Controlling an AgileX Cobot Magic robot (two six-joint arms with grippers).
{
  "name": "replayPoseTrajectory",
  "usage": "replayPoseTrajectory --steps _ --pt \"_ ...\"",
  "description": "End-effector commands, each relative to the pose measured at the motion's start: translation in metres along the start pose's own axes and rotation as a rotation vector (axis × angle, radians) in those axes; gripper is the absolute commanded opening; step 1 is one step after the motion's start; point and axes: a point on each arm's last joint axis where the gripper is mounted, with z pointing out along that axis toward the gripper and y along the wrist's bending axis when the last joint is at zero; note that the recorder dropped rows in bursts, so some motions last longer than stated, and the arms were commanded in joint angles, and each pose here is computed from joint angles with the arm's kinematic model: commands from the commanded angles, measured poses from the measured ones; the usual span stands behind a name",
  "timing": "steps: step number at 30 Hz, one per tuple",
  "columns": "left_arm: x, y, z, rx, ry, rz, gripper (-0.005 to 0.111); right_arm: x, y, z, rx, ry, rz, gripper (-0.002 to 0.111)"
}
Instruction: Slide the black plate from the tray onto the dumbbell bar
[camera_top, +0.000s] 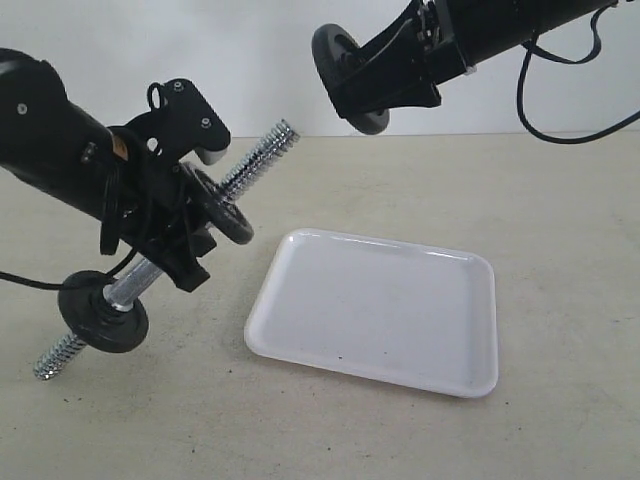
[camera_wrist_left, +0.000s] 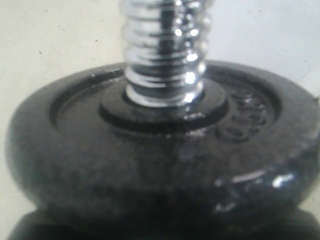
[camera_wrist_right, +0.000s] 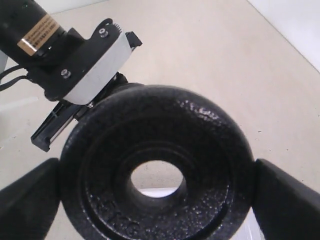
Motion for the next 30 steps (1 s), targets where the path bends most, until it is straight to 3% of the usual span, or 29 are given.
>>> replayPoseTrajectory --steps 1,15,21,30 --pt "-0.018 0.011 -0.019 -0.142 -0.213 0.024 0.004 -0.013 0.006 -0.01 0.005 -0.066 -0.013 0.0" --pt "-0.019 0.011 -0.018 -0.164 -0.272 -0.021 0.004 0.009 0.008 0.001 -0.027 -0.032 0.029 0.0" --pt "-0.019 0.011 -0.018 -0.158 -0.275 -0.039 0.004 0.001 0.009 0.001 -0.034 -0.137 0.025 0.0" --pt "-0.021 0.008 -0.018 -0.156 -0.276 -0.006 0.004 0.014 0.0 0.018 -0.07 -0.118 0.103 0.0"
